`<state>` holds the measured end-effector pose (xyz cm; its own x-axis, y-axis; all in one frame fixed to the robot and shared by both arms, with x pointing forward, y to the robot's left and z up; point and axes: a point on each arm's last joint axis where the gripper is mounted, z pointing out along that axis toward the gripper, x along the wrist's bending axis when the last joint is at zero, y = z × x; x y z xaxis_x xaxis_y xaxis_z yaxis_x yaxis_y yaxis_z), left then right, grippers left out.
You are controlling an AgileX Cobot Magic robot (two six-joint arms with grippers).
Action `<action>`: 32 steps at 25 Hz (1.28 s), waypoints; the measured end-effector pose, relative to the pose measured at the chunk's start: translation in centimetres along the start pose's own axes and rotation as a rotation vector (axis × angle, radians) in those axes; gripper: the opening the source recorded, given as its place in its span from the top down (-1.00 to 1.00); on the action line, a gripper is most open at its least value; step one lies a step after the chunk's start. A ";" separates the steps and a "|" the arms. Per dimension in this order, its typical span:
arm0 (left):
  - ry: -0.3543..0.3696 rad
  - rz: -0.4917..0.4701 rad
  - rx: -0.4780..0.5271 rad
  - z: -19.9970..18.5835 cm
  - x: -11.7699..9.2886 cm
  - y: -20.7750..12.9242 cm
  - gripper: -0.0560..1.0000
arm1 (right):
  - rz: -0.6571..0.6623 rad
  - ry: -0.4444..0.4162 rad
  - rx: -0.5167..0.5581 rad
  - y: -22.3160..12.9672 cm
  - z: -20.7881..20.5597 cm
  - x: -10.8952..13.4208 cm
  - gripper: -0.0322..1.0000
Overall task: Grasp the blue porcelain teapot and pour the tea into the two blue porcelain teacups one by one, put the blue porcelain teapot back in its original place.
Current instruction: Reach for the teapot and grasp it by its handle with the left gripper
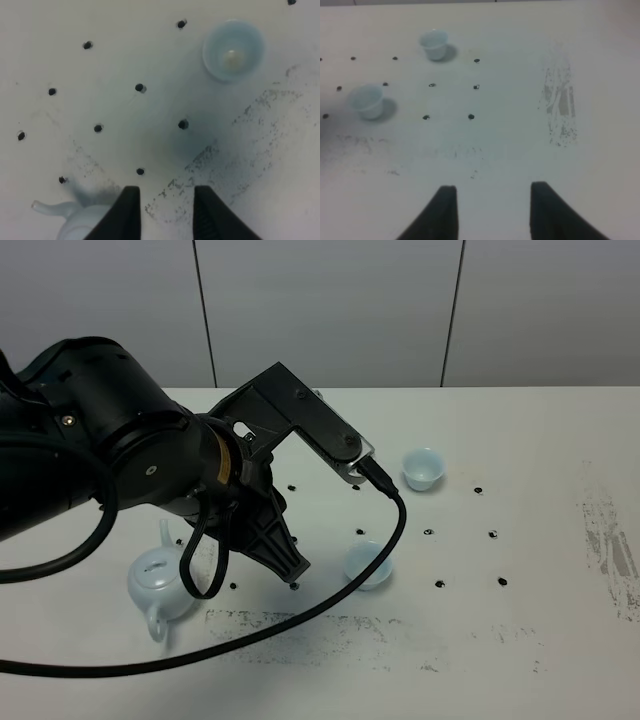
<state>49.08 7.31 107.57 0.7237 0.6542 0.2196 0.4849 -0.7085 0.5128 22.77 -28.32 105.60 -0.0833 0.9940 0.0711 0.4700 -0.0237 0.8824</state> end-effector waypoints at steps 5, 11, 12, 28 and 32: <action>0.014 0.014 -0.031 0.0 0.1 0.3 0.44 | -0.024 -0.023 0.002 0.0 0.0 -0.2 0.30; 0.019 0.020 -0.041 0.0 0.2 0.4 0.44 | -0.027 -0.058 0.007 -0.1 0.0 -0.5 0.30; 0.022 0.022 -0.041 0.0 0.2 0.4 0.44 | -0.026 -0.058 0.007 -0.1 0.0 -0.5 0.30; 0.073 0.071 -0.029 0.0 0.7 0.3 0.44 | -0.030 0.032 0.006 -0.1 -0.1 -0.2 0.30; 0.087 0.083 -0.047 -0.1 0.8 0.5 0.44 | -0.027 0.039 0.005 -0.1 -0.1 -0.1 0.30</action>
<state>49.85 7.50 108.04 0.7140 0.6155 0.3336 0.3995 -0.7495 0.5278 22.69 -28.47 105.58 -0.1304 0.9893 0.0657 0.4718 0.0036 0.8817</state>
